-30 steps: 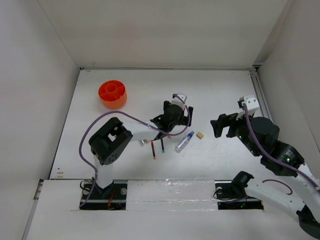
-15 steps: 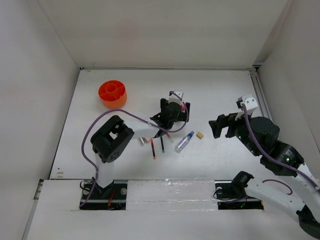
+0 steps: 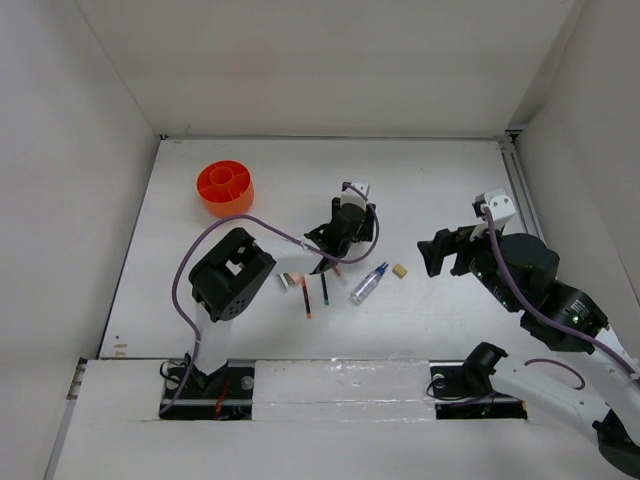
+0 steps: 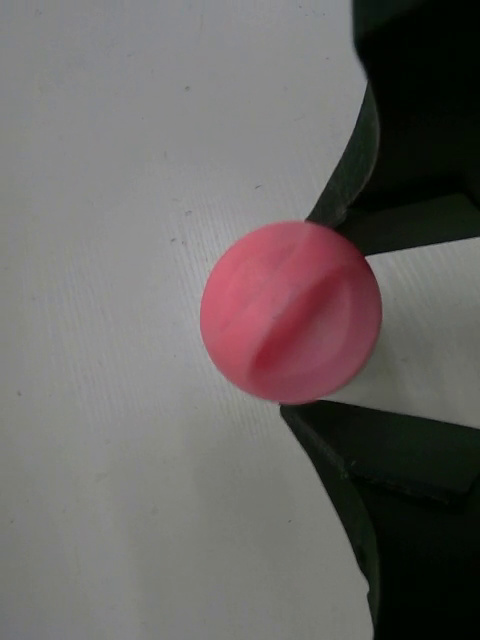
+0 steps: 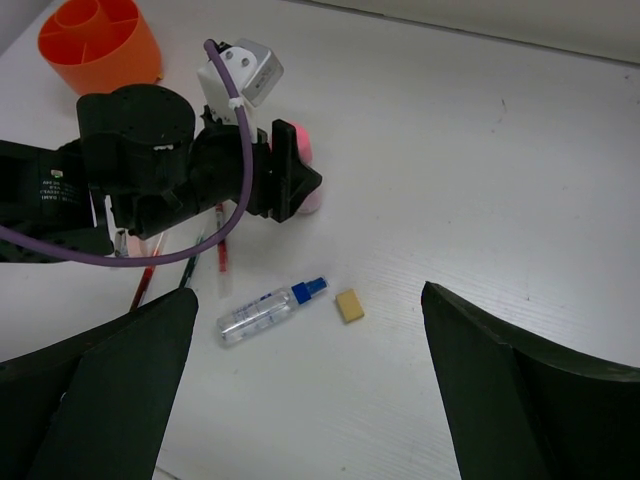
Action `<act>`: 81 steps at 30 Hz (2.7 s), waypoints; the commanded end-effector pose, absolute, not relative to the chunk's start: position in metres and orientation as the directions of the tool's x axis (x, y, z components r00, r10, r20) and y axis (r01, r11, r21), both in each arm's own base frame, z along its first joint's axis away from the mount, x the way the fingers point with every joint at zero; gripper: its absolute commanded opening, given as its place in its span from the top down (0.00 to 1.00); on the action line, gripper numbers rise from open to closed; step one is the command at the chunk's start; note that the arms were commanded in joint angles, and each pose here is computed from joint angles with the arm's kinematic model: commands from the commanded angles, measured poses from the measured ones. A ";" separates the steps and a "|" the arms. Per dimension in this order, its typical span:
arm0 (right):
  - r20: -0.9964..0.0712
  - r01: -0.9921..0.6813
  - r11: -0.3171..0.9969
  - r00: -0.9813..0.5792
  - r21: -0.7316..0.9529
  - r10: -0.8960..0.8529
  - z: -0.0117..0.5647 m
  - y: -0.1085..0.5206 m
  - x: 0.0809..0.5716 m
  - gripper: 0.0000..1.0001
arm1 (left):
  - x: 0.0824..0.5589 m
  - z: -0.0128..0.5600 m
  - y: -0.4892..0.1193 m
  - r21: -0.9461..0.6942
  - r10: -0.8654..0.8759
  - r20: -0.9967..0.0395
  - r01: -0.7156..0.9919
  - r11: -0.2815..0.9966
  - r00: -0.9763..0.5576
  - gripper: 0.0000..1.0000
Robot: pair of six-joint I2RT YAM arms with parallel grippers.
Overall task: Sort the stationery into containers
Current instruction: Pick up the stationery from the center of the board, then place the stationery in the storage box.
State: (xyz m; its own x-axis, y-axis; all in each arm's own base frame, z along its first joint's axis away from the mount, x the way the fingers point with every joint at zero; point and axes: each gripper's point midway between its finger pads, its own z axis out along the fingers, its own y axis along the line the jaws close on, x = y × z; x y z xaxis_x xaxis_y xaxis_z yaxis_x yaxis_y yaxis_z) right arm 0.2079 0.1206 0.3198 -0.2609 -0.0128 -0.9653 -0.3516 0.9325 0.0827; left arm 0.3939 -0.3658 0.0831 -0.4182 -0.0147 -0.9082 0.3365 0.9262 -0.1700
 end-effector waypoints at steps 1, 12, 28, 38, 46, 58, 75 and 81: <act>-0.977 -0.362 0.927 -0.213 0.103 0.025 0.334 0.125 0.213 0.00 | 0.405 0.114 -0.378 -0.212 -0.078 -0.930 0.352 0.912 -0.360 0.51; -0.975 -0.361 0.927 -0.220 0.099 0.019 0.332 0.127 0.214 0.00 | 0.417 0.129 -0.376 -0.166 -0.053 -0.937 0.307 0.937 -0.346 1.00; -0.982 -0.339 0.930 -0.169 0.141 0.087 0.351 0.112 0.204 0.00 | 0.461 0.331 -0.297 -0.213 -0.196 -0.961 0.071 0.974 -0.196 1.00; -0.974 -0.488 0.846 -0.176 0.215 0.145 0.353 0.148 0.199 0.00 | 0.546 0.373 -0.092 -0.259 -0.317 -0.934 -0.294 0.920 -0.168 1.00; -0.969 -0.582 0.779 -0.203 0.233 0.138 0.349 0.174 0.195 0.00 | 0.549 0.353 0.013 -0.318 -0.408 -0.898 -0.400 0.860 -0.164 1.00; -0.969 -0.579 0.785 -0.221 0.220 0.110 0.335 0.181 0.203 0.00 | 0.521 0.286 0.006 -0.349 -0.465 -0.850 -0.396 0.849 -0.247 1.00; -0.970 -0.586 0.782 -0.224 0.211 0.094 0.332 0.181 0.201 0.00 | 0.517 0.269 0.010 -0.325 -0.467 -0.840 -0.434 0.840 -0.275 1.00; -0.970 -0.586 0.782 -0.224 0.211 0.094 0.330 0.180 0.200 0.00 | 0.515 0.263 0.009 -0.301 -0.453 -0.843 -0.443 0.845 -0.291 1.00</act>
State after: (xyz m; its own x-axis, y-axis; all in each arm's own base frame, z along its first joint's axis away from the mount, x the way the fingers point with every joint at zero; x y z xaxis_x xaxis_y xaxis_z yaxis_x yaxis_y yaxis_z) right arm 0.1995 0.1793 0.3194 -0.2662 0.0672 -0.9616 -0.5702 0.7933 0.2132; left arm 0.5191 0.0051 0.2176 -0.3927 -0.4556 -0.7989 -0.4597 0.8496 -0.2585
